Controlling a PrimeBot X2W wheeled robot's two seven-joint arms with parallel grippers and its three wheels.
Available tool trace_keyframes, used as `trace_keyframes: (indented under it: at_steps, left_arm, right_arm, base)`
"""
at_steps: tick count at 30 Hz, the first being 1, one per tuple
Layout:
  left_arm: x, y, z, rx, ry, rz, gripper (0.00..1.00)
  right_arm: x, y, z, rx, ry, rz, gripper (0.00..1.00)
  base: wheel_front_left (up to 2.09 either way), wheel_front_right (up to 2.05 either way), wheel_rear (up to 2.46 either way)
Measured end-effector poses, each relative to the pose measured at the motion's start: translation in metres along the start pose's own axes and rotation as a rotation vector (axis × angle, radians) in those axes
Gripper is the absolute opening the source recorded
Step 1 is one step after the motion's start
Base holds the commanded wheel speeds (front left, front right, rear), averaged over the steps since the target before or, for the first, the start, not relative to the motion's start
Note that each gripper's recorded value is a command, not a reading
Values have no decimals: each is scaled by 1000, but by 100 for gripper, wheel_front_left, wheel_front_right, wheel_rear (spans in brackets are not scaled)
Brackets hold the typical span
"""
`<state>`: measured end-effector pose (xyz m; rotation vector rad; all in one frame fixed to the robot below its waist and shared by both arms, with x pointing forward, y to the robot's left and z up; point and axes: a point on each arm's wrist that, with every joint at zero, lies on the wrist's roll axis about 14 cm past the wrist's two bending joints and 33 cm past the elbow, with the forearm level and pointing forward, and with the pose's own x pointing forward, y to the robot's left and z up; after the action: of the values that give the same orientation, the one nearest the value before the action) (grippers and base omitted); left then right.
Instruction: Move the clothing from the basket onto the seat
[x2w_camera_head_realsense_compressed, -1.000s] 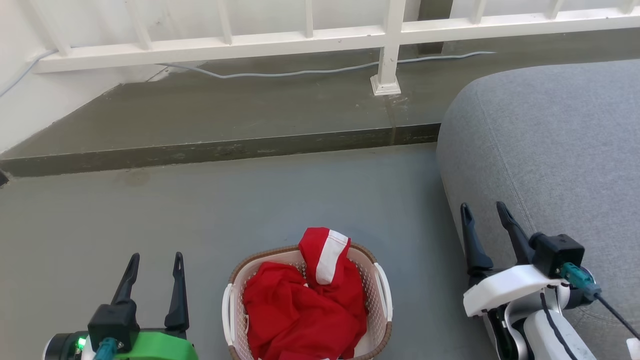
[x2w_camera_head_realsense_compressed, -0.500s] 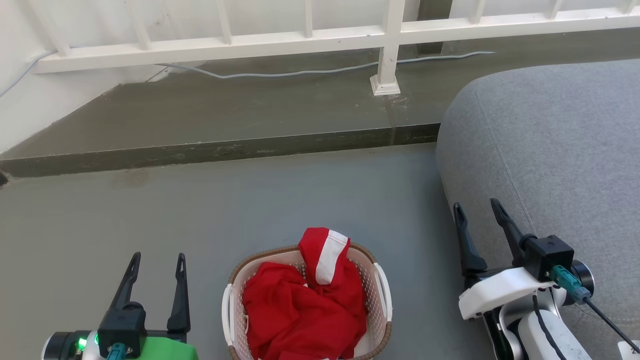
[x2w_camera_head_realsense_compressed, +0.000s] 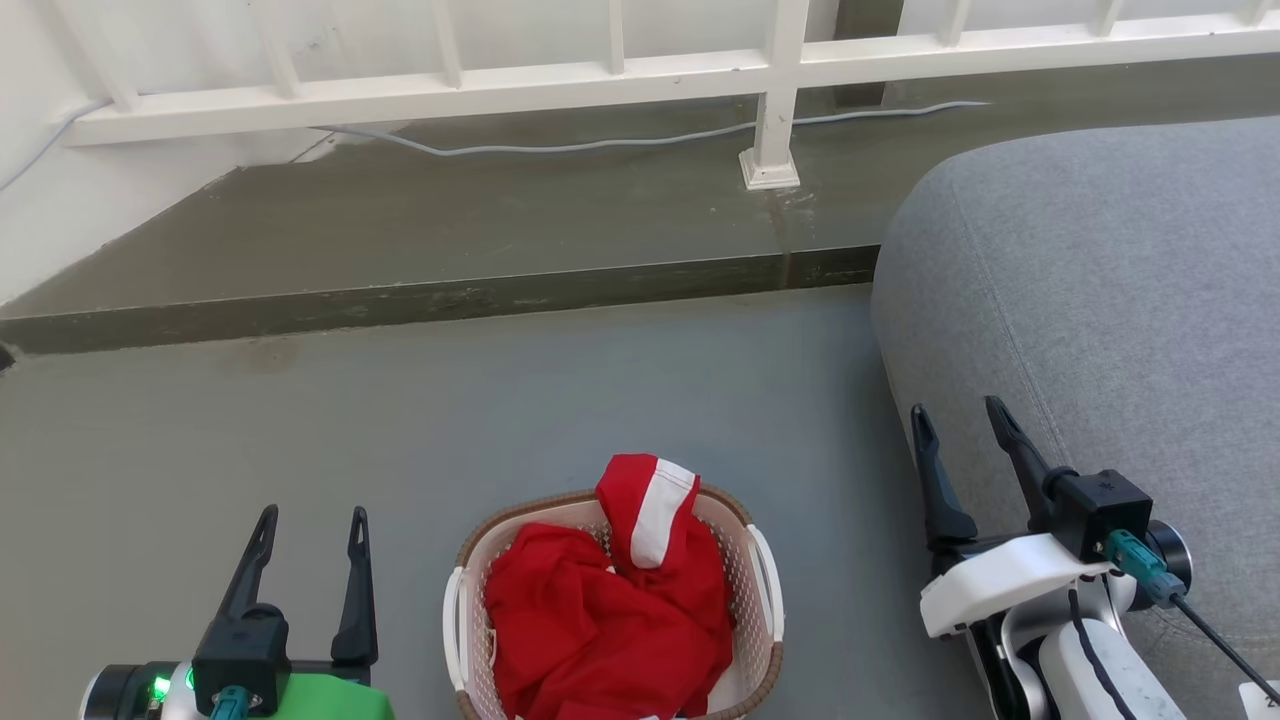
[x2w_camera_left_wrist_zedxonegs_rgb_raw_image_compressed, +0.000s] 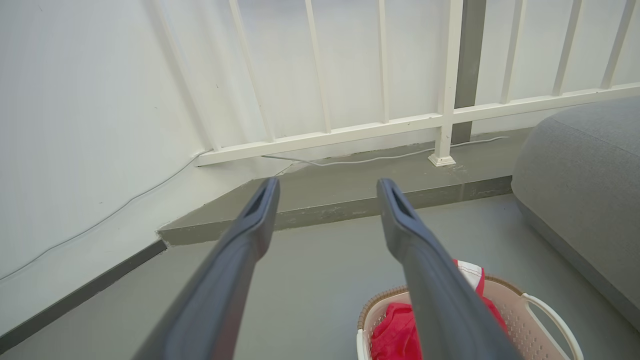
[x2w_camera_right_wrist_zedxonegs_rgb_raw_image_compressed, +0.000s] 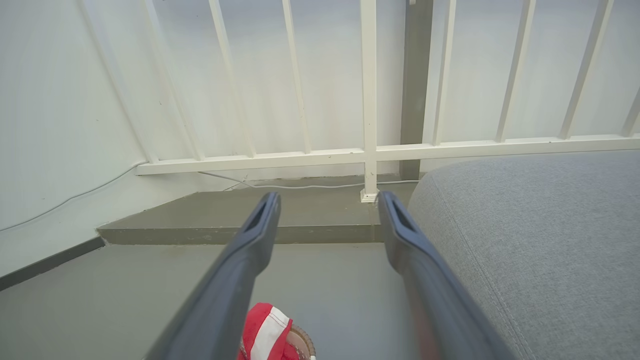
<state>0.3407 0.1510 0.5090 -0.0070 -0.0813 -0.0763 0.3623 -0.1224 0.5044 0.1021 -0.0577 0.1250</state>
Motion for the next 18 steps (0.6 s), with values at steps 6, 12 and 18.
trace_keyframes:
  at_steps: [6, 12, 18]
  left_arm:
    - [1, 0, -2, -1, 7, 0, 100]
    - [6, -1, -13, -5, 41, -6, 100]
    - [13, -5, -32, -8, 98, -31, 100]
  right_arm:
    - [1, -1, -1, 3, 1, -2, 100]
    - [6, -10, -6, 8, 14, -28, 100]
    - [20, -23, -5, 8, 6, -64, 100]
  base:
    - [0, 0, 0]
    - [0, 0, 0]
    - [0, 0, 0]
